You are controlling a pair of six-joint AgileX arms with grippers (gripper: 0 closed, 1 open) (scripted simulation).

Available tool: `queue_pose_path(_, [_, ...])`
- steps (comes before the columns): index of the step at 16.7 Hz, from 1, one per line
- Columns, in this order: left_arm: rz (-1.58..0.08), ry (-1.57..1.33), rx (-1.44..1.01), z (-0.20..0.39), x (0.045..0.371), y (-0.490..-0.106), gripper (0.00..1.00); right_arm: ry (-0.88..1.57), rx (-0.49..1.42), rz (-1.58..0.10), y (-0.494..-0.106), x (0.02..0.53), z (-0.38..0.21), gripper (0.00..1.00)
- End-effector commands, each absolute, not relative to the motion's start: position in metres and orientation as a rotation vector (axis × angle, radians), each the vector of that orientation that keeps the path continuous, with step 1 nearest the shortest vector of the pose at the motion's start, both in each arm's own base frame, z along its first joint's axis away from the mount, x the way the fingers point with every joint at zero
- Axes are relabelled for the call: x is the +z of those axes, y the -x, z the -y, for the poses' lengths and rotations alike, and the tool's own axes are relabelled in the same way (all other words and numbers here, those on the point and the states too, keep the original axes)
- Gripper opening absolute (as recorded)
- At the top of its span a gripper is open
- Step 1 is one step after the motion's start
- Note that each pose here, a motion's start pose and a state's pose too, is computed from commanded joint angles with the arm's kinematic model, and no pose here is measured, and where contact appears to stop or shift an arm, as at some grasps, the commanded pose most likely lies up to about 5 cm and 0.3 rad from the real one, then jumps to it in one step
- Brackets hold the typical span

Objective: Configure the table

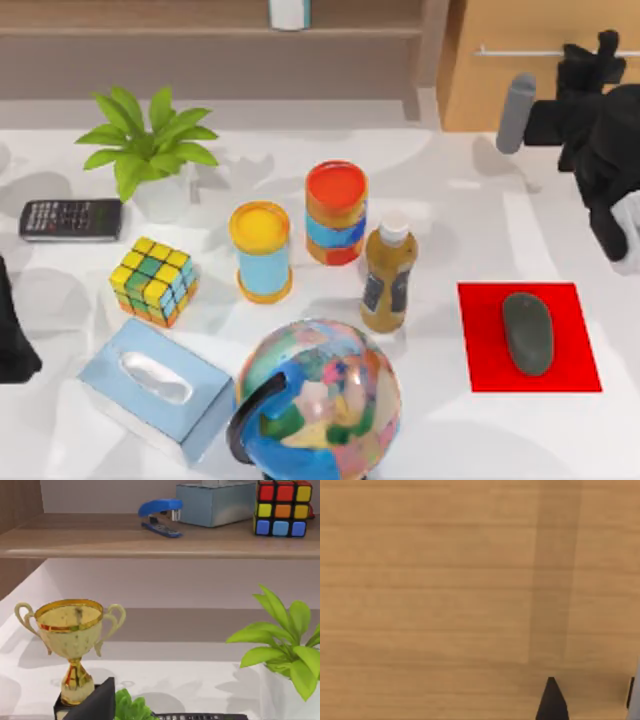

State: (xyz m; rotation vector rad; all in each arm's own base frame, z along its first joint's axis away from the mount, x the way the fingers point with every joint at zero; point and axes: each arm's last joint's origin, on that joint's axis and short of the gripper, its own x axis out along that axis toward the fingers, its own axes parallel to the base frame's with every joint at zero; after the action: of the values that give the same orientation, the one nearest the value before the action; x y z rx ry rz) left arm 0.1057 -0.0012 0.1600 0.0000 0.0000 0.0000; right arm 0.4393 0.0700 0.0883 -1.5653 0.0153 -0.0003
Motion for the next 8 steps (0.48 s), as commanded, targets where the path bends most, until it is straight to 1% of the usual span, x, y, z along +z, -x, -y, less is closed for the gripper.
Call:
queue_pose_path(5, [0.000, 0.000, 0.000, 0.0012, 0.1600, -0.1057, 1.00, 1.565, 0.000, -0.015, -0.4393, 0.0883, -0.0700, 0.98])
queue_pose_path(6, [0.000, 0.000, 0.000, 0.0012, 0.1600, -0.1057, 1.00, 1.565, 0.000, -0.015, -0.4393, 0.0883, -0.0700, 1.00])
queue_pose_path(8, [0.000, 0.000, 0.000, 0.0012, 0.1600, -0.1057, 1.00, 1.565, 0.000, -0.015, -0.4393, 0.0883, -0.0700, 1.00])
